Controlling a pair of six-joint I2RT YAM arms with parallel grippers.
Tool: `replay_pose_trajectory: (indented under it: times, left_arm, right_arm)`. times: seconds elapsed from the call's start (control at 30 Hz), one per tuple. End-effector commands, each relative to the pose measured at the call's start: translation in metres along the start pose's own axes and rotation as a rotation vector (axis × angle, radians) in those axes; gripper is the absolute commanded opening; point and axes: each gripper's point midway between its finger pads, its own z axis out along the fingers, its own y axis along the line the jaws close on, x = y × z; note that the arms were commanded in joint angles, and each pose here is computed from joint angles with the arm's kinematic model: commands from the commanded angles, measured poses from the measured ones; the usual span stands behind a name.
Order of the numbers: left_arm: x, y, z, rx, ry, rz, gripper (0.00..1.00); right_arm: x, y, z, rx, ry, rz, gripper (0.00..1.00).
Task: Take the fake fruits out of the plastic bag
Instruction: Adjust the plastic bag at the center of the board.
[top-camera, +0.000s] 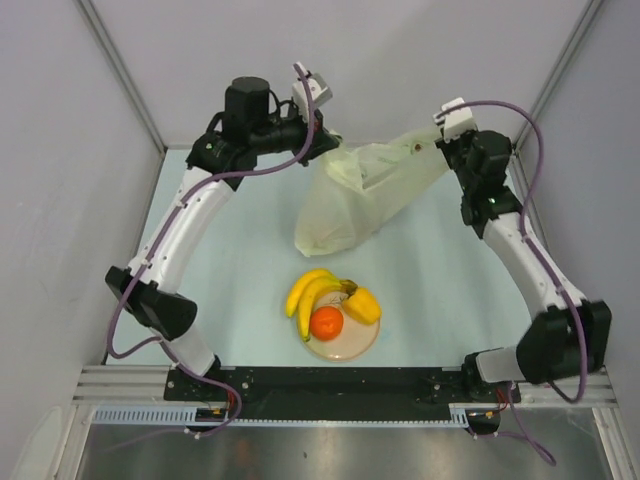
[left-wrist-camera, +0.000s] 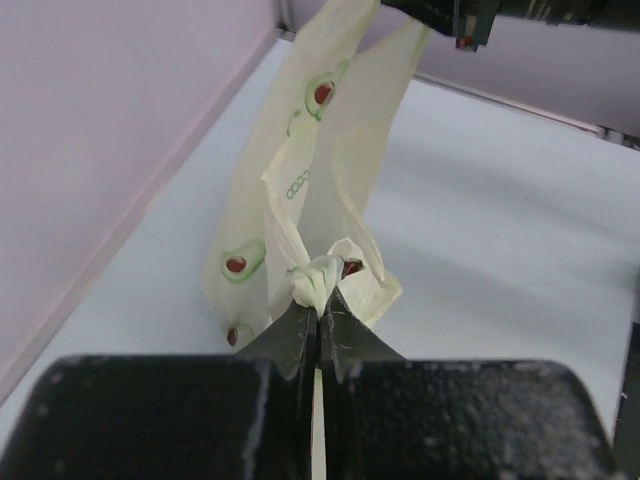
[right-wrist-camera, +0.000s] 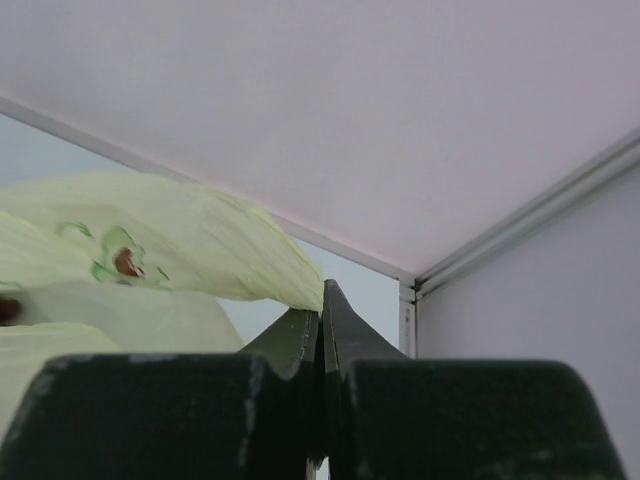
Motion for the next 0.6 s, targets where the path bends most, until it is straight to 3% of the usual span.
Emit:
replay_pose_trajectory:
  times: [0.0,0.23,0.3,0.33,0.37,0.47,0.57]
  left_arm:
    - [0.015,-0.058,0.002,0.133,0.035,0.009,0.00]
    - [0.125,-0.122,-0.012,0.242,0.270,-0.040,0.00]
    - [0.130,-0.123,-0.019,0.226,0.275,-0.043,0.00]
    - [0.135,-0.123,-0.020,0.222,0.287,-0.045,0.00]
    - [0.135,-0.122,-0.022,0.208,0.286,-0.043,0.00]
    - [0.132,-0.120,-0.026,0.181,0.291,-0.064,0.00]
    - [0.127,-0.120,-0.035,0.148,0.290,-0.088,0.00]
  right_arm:
    - [-0.003,-0.004,-0.070,-0.025,0.009,0.083,0.00]
    - [0.049,0.007,-0.125,-0.023,0.168,0.144,0.06]
    - [0.050,-0.008,-0.131,0.028,0.165,0.165,0.18]
    - [0.047,-0.014,-0.133,0.055,0.159,0.168,0.32]
    - [0.043,-0.019,-0.135,0.075,0.149,0.166,0.52]
    - [0.007,-0.022,-0.143,0.010,0.063,0.174,0.68]
    - [-0.046,-0.017,-0.159,-0.110,-0.062,0.228,0.69]
